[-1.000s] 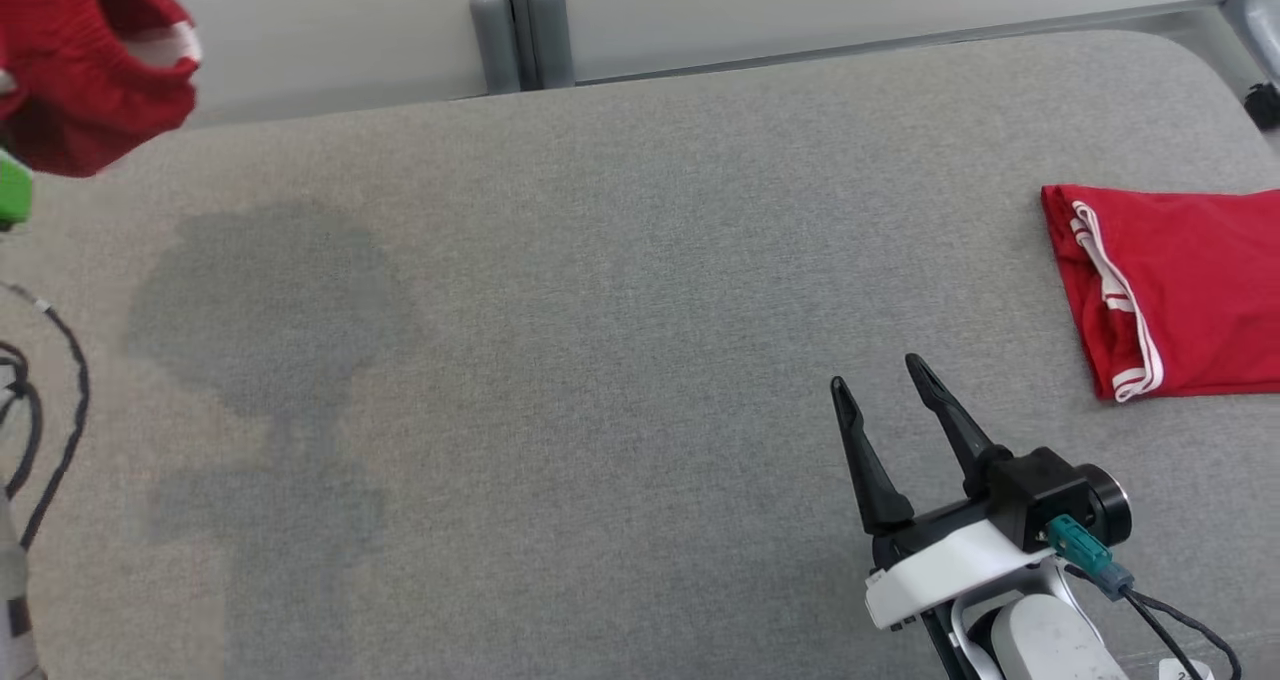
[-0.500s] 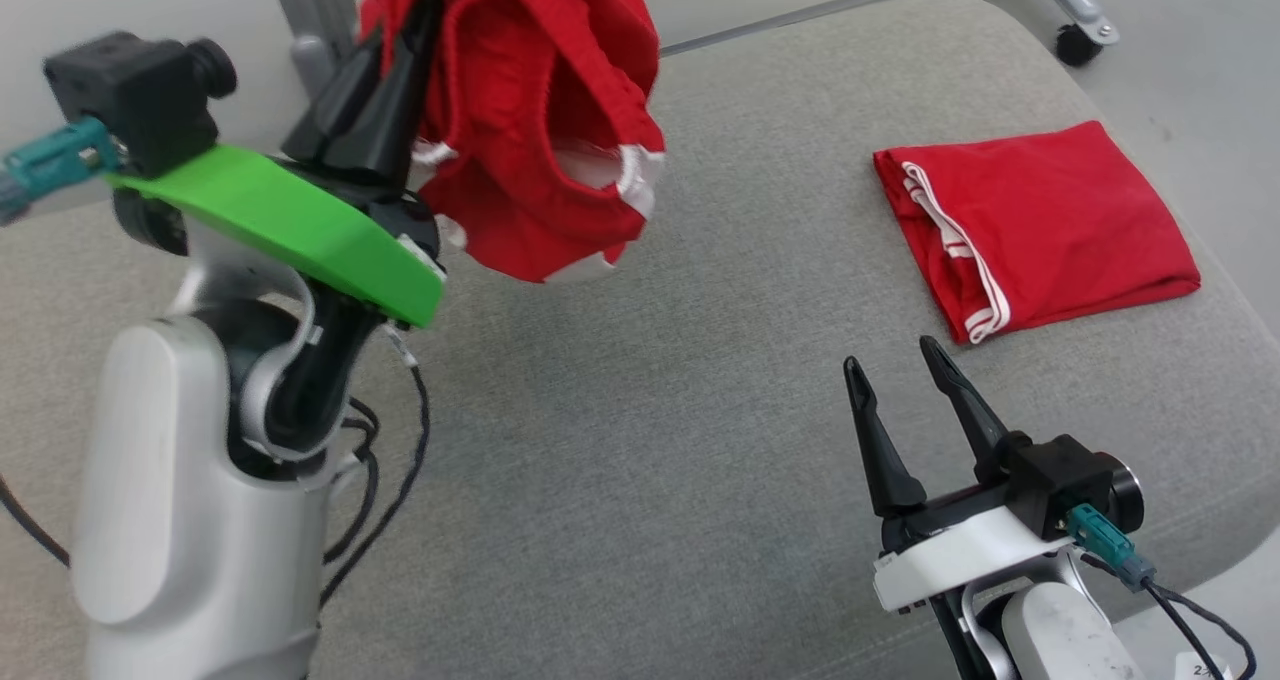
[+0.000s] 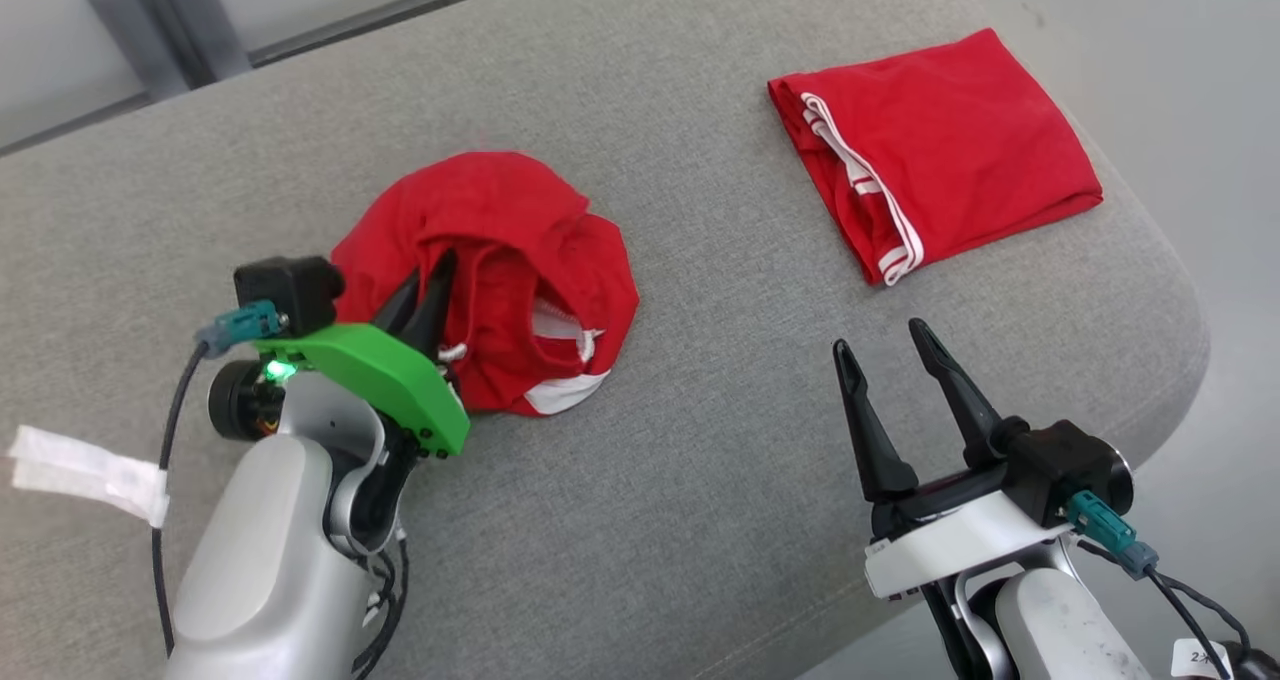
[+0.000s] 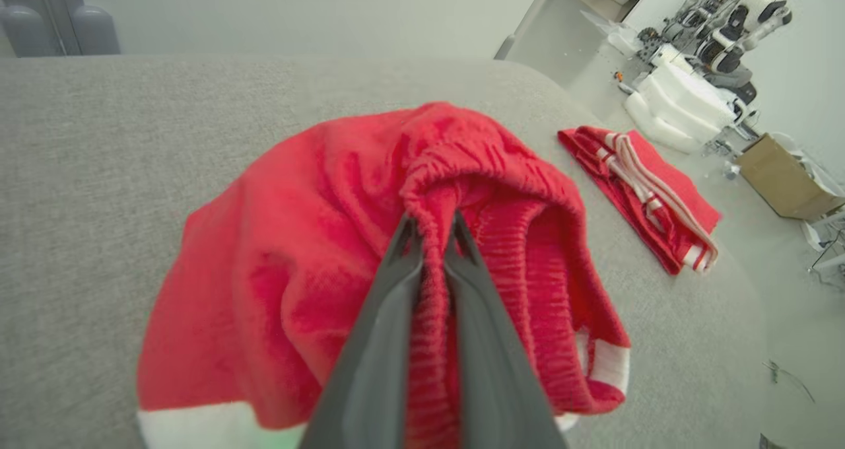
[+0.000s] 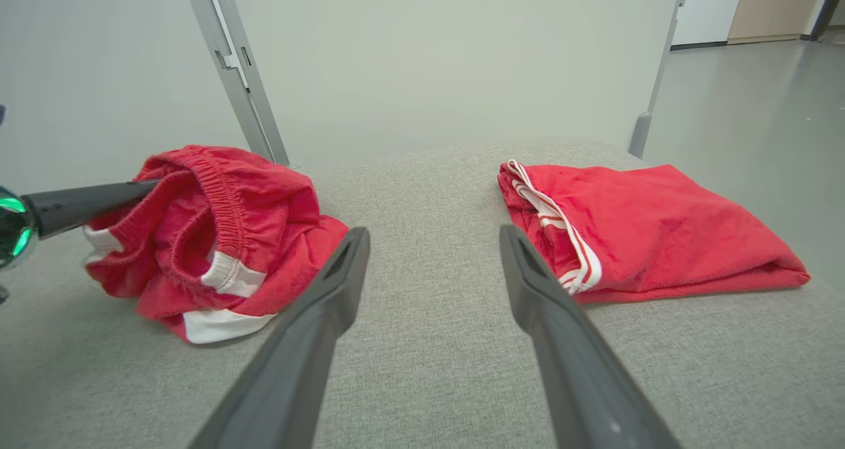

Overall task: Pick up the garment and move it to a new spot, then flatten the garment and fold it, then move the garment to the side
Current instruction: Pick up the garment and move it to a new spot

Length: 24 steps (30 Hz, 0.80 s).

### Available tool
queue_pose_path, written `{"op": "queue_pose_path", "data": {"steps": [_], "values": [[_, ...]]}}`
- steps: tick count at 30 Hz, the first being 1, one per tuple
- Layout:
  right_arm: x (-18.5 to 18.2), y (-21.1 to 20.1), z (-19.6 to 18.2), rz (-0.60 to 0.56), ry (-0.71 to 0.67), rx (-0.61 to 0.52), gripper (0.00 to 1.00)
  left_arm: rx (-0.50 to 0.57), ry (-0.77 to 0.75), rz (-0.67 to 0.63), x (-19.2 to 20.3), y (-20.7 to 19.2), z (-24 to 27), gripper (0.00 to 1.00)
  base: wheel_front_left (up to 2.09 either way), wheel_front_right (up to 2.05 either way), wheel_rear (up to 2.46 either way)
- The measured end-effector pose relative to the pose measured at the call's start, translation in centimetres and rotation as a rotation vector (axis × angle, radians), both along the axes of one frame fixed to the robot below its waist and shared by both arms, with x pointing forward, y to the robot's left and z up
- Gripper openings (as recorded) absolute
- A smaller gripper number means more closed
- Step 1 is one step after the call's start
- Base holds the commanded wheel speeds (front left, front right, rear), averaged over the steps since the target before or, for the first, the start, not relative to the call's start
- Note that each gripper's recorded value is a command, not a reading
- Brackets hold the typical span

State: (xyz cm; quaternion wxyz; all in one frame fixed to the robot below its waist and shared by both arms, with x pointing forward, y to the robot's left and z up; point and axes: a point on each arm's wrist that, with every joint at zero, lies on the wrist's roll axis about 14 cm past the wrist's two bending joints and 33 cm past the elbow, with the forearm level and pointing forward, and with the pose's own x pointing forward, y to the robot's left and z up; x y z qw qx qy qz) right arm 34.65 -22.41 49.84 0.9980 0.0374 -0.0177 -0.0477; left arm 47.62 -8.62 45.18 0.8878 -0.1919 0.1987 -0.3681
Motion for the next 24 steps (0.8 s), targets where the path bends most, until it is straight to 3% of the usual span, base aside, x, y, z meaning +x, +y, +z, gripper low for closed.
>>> {"op": "queue_pose_path", "data": {"steps": [1, 2, 13, 20, 24], "values": [[0.0, -0.2, -0.1, -0.006, 0.005, -0.002, 1.0, 0.019, 0.0, 0.011, 0.1, 0.2, -1.0, 0.53, 0.0, 0.0, 0.0], [0.0, -0.4, -0.2, -0.011, 0.009, -0.003, 1.0, 0.023, -0.005, 0.025, 0.4, 0.4, -1.6, 1.0, 0.0, 0.0, 0.0], [0.1, -0.6, -0.6, -0.012, 0.015, -0.018, 1.0, -0.082, -0.108, 0.268, 1.5, 5.3, -0.7, 1.0, 0.0, 0.0, 0.0], [0.7, 0.8, -0.2, 0.036, -0.007, -0.024, 1.0, -0.109, -0.215, 0.422, 0.2, 11.2, 2.5, 1.0, 0.0, 0.0, 0.0], [1.1, 1.7, 0.1, 0.066, -0.022, -0.017, 1.0, -0.066, -0.291, 0.521, -1.5, 15.5, 4.0, 1.0, 0.0, 0.0, 0.0]]}}
